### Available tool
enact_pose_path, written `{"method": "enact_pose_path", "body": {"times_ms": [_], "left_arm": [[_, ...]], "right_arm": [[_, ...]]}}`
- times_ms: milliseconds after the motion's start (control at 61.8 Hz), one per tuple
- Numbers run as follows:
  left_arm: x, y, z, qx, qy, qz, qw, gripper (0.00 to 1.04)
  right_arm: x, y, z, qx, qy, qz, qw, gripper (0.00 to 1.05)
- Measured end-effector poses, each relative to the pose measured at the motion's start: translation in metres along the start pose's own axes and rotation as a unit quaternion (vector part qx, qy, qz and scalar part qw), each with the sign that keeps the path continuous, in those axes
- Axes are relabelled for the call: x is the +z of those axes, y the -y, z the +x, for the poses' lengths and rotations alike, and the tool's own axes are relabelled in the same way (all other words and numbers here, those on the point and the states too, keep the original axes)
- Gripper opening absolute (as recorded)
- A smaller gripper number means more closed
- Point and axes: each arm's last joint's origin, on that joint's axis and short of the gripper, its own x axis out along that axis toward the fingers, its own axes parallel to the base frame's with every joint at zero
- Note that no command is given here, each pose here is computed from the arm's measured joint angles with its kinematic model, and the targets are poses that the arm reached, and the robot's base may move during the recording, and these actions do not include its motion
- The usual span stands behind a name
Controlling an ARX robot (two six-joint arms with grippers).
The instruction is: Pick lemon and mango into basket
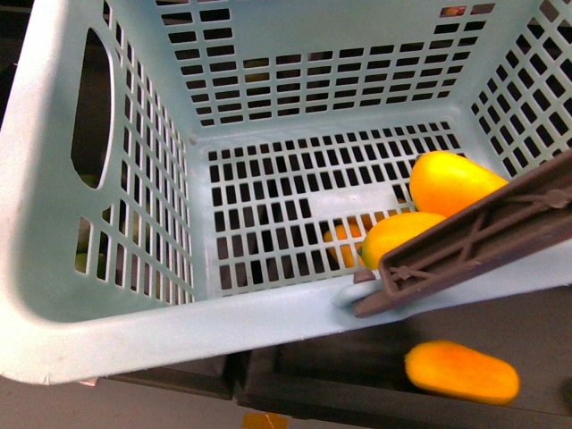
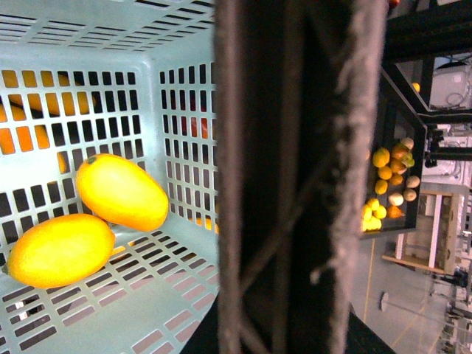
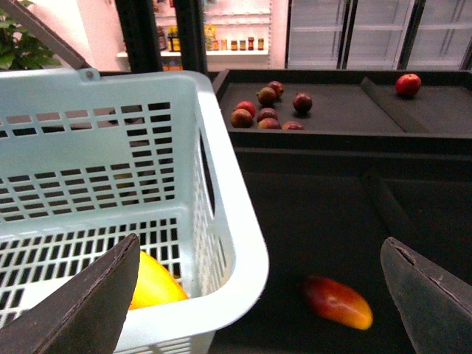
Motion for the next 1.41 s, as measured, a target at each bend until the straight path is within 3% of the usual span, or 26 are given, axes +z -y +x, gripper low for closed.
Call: {"method": "enact_pose_path", "body": {"times_ms": [1407], "left_arm": [[0.0037, -0.0029, -0.0012, 0.005, 0.008, 0.003, 1.0, 0.05]], "right_arm": [[0.0, 0.0, -0.0001, 0.0, 0.0, 0.0, 1.0, 0.96]]}}
